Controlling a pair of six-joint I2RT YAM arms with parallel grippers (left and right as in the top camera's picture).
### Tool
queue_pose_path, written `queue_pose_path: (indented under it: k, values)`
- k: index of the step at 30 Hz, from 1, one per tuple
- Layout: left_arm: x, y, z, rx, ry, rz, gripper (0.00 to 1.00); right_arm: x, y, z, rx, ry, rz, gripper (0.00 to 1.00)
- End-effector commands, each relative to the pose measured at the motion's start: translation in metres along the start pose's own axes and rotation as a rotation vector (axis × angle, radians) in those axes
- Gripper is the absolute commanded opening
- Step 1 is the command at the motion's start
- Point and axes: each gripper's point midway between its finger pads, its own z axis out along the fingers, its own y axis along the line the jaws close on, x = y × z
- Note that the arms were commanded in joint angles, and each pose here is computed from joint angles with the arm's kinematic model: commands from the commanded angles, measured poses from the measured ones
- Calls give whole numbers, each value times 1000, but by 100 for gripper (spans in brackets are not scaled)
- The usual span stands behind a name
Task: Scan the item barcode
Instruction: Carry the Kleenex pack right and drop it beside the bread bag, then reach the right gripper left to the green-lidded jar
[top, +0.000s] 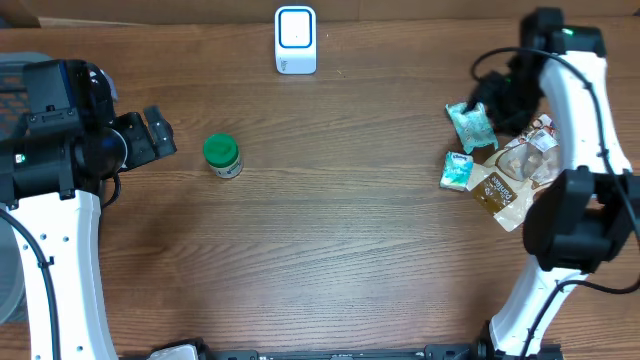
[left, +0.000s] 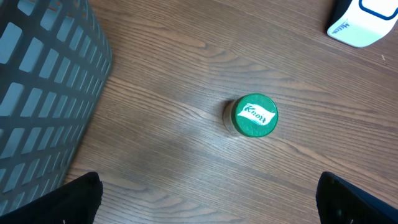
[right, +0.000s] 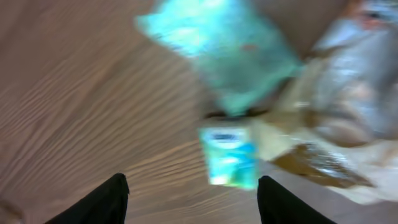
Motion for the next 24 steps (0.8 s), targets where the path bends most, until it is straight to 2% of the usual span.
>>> queue_pose_path:
  k: [1,6,10,14,18,24]
  values:
    - [-3,3,-8,-10,-27,19,100,26,60,-4,-104,17,-145,65]
    - [-3,3,-8,-10,-27,19,100,63,128,7,-151,0,-326,74]
    - [-3,3,-8,-10,-27,19,100,92,189,11,-230,-61,-477,75]
    - [-3,3,-8,-10,-27,19,100,121,250,10,-306,-169,-626,78]
    - [-3,3,-8,-10,-27,19,100,148,298,5,-331,-318,-756,93]
    - [-3,3,-8,-10,-27,19,99,197,355,6,-398,-456,-975,98]
